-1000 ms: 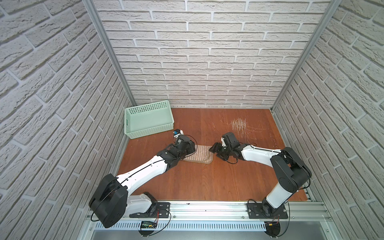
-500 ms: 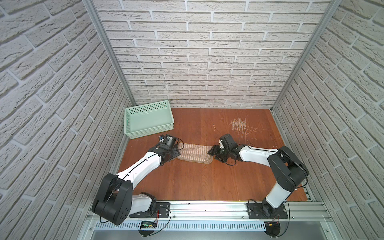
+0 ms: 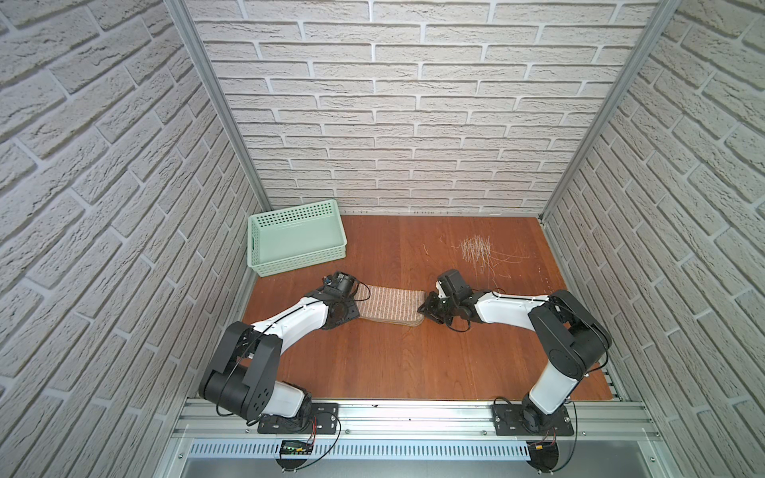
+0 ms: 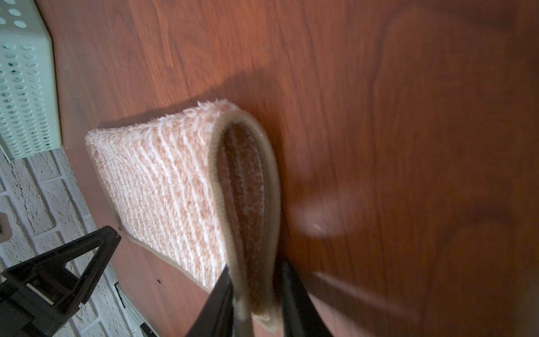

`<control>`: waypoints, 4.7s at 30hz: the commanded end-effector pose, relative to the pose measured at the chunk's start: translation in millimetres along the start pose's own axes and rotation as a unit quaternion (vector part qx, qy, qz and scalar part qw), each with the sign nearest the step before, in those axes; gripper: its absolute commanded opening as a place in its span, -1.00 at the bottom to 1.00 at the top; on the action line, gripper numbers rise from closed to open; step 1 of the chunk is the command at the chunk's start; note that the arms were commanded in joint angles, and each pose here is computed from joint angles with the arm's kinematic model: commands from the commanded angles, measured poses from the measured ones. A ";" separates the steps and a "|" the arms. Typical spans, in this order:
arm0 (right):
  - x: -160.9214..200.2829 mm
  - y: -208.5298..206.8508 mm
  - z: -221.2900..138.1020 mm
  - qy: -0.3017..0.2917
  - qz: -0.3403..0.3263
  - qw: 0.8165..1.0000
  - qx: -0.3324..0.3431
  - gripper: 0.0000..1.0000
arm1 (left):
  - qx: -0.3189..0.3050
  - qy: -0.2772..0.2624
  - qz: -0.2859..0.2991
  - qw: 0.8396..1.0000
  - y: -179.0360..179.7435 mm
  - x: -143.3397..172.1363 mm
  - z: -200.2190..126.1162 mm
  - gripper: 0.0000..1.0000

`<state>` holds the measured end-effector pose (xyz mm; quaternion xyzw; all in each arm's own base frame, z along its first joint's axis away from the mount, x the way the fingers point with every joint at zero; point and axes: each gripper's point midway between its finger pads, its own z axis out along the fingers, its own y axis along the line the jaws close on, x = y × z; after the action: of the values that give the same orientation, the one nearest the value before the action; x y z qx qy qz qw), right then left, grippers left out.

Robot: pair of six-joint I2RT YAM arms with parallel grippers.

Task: Fold the square dishcloth
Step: Fold the cleaning item at the center of the board, then smooth out the cleaning item at the center of the board.

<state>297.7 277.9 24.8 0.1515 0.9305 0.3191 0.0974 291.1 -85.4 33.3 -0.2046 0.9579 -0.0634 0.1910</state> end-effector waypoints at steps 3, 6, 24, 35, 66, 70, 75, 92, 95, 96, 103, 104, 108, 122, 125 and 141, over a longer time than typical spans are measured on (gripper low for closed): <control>11.5 -21.4 10.6 0.017 0.003 0.999 0.030 -0.77 | 0.000 -0.003 0.006 1.000 1.0 -4.8 5.5 0.19; 12.0 -24.2 13.0 0.019 0.003 0.999 0.034 -0.91 | -0.003 -0.004 0.006 1.000 3.1 -7.3 7.3 0.19; -13.1 -45.4 -28.8 -0.036 -0.038 0.989 0.141 -0.94 | 0.100 0.032 0.029 0.994 -55.6 5.1 31.7 -0.49; -47.9 -68.5 -98.7 -0.077 -0.123 0.951 0.274 -0.93 | 0.164 0.036 -0.004 0.986 -116.4 42.6 31.3 -1.00; -7.7 57.6 -26.6 -0.015 -0.191 0.964 0.183 -0.93 | 0.233 0.012 -0.068 0.970 -140.9 61.3 40.7 -1.00; -9.1 61.6 -19.2 -0.014 -0.186 0.966 0.179 -0.93 | 0.234 0.013 -0.067 0.970 -140.9 62.0 40.6 -1.00; -12.2 63.7 -9.7 -0.013 -0.182 0.966 0.180 -0.94 | 0.236 0.014 -0.068 0.969 -142.2 62.8 40.7 -1.00; -11.0 73.7 15.1 0.001 -0.162 0.975 0.154 -0.94 | 0.237 0.015 -0.070 0.969 -142.1 64.1 40.8 -1.00; -10.9 74.8 17.4 0.001 -0.161 0.975 0.151 -0.94 | 0.237 0.015 -0.071 0.969 -142.4 63.8 40.5 -1.00; -10.7 75.6 18.1 0.002 -0.160 0.976 0.149 -0.94 | 0.236 0.015 -0.070 0.969 -142.0 64.2 40.9 -1.00; -10.7 78.1 23.8 0.006 -0.159 0.977 0.144 -0.93 | 0.235 0.016 -0.071 0.969 -142.1 64.4 41.6 -1.00; -10.5 76.9 25.3 0.008 -0.159 0.976 0.146 -0.91 | 0.235 0.016 -0.071 0.969 -142.3 64.3 41.7 -1.00; -8.0 76.2 28.8 0.014 -0.157 0.977 0.143 -0.72 | 0.234 0.016 -0.072 0.969 -142.1 64.4 41.4 -1.00; -6.5 97.9 -4.9 -0.004 -0.165 0.981 0.100 -0.30 | 0.236 0.006 -0.077 0.969 -143.2 59.3 36.2 -1.00; -8.6 98.8 -13.7 -0.014 -0.166 0.981 0.101 -0.23 | 0.233 0.001 -0.080 0.969 -141.5 57.3 34.5 -1.00; -21.6 69.9 -64.1 -0.078 -0.172 0.971 0.144 -0.56 | 0.175 -0.067 -0.072 0.980 -118.9 34.4 1.1 -0.56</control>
<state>316.4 299.1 109.1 0.0211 0.9712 0.1530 0.1814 310.4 -218.9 43.7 -0.2428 0.8928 -0.2645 0.2721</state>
